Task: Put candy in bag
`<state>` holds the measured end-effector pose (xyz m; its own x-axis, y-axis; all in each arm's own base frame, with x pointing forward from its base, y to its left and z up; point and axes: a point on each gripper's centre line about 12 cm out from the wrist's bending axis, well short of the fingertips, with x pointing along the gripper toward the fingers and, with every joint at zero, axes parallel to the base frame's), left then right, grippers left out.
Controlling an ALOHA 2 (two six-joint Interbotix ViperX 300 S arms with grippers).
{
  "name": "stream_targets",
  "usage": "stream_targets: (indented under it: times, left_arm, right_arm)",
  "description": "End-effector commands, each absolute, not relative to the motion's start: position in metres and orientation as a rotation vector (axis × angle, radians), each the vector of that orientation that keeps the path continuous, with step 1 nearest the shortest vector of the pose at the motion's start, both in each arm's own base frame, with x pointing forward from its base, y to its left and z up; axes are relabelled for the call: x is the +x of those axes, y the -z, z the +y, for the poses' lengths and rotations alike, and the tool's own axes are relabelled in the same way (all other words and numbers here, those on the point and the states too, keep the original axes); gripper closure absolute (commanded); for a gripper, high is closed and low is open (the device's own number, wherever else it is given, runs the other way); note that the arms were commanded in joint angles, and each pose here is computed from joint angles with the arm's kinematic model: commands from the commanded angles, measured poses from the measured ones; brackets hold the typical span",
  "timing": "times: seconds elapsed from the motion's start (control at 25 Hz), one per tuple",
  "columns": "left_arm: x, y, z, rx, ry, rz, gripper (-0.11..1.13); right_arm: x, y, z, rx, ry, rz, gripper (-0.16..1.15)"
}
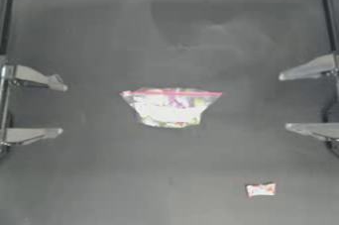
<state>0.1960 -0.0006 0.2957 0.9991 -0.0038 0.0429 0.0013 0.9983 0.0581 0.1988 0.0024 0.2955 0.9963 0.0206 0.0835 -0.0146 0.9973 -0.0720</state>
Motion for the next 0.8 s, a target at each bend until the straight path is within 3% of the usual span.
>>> stream_targets:
  times: [0.04, 0.8]
  left_arm:
    - [0.200, -0.303, 0.001, 0.074, -0.005, -0.043, 0.01]
    - [0.202, -0.290, 0.009, 0.085, -0.042, 0.046, 0.01]
  right_arm:
    - [0.202, -0.305, 0.002, -0.060, -0.013, -0.090, -0.02]
    - [0.260, -0.356, -0.038, 0.030, 0.141, 0.367, -0.02]
